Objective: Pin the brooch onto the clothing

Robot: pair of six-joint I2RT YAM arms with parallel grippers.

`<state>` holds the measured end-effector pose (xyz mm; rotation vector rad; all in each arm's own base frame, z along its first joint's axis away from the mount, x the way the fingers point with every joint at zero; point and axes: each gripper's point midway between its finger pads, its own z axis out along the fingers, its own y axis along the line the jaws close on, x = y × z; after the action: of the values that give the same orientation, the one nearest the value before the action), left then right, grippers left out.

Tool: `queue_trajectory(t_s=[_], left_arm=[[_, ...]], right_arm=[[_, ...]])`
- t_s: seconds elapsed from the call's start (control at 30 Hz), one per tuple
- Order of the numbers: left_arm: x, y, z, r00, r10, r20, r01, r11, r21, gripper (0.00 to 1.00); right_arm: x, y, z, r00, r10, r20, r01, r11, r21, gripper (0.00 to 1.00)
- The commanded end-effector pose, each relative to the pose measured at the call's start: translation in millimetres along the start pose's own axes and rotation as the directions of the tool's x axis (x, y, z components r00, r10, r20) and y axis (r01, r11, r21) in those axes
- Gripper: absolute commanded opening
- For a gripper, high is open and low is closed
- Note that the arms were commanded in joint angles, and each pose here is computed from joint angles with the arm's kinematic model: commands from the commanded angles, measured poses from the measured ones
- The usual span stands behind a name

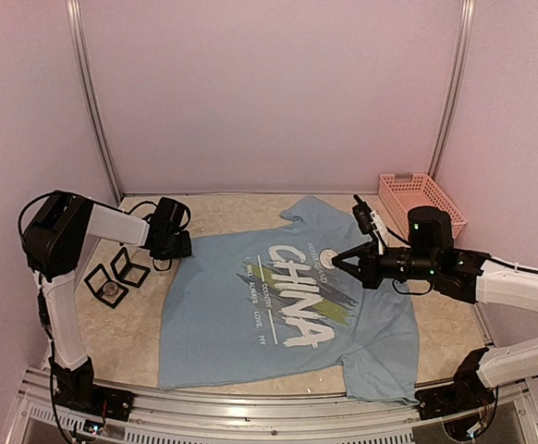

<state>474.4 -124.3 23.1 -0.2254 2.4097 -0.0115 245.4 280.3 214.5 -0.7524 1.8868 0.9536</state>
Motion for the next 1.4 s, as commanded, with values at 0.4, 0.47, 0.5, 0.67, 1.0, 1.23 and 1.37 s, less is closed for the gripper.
queue_trajectory(t_s=[0.4,0.47,0.5,0.67,1.0,1.23,1.37], left_arm=[[-36.9,14.8,-23.8,0.997,-0.01,0.08,0.01,1.0,0.007,0.46],[-32.0,15.1,-16.2,0.998,-0.005,0.057,0.005,1.0,0.003,0.44],[-27.9,13.7,-12.8,0.999,-0.004,0.045,0.004,1.0,0.011,0.44],[-10.9,13.3,1.2,1.0,-0.03,0.003,0.03,0.999,0.014,0.39],[14.3,13.7,10.8,0.998,-0.03,-0.054,0.031,0.999,0.025,0.27],[2.8,4.4,3.7,1.0,-0.008,-0.029,0.01,0.998,0.058,0.0],[-20.1,20.4,-3.8,0.999,0.035,0.028,-0.033,0.998,-0.053,0.0]], right_arm=[[-1.1,6.7,-2.0,0.999,-0.035,0.015,0.036,0.998,-0.046,0.0],[-1.8,7.2,-2.1,0.999,-0.038,0.017,0.039,0.998,-0.05,0.0],[-1.4,7.6,-2.2,0.999,-0.04,0.016,0.041,0.998,-0.052,0.0],[-1.2,6.6,-1.8,0.999,-0.041,0.012,0.041,0.998,-0.046,0.0],[-1.9,5.2,1.3,0.999,-0.047,0.008,0.047,0.998,-0.045,0.0],[-2.3,1.4,3.1,0.999,-0.052,-0.002,0.051,0.998,-0.025,0.0],[-1.8,0.3,1.4,0.999,-0.048,-0.004,0.048,0.999,-0.015,0.0]])
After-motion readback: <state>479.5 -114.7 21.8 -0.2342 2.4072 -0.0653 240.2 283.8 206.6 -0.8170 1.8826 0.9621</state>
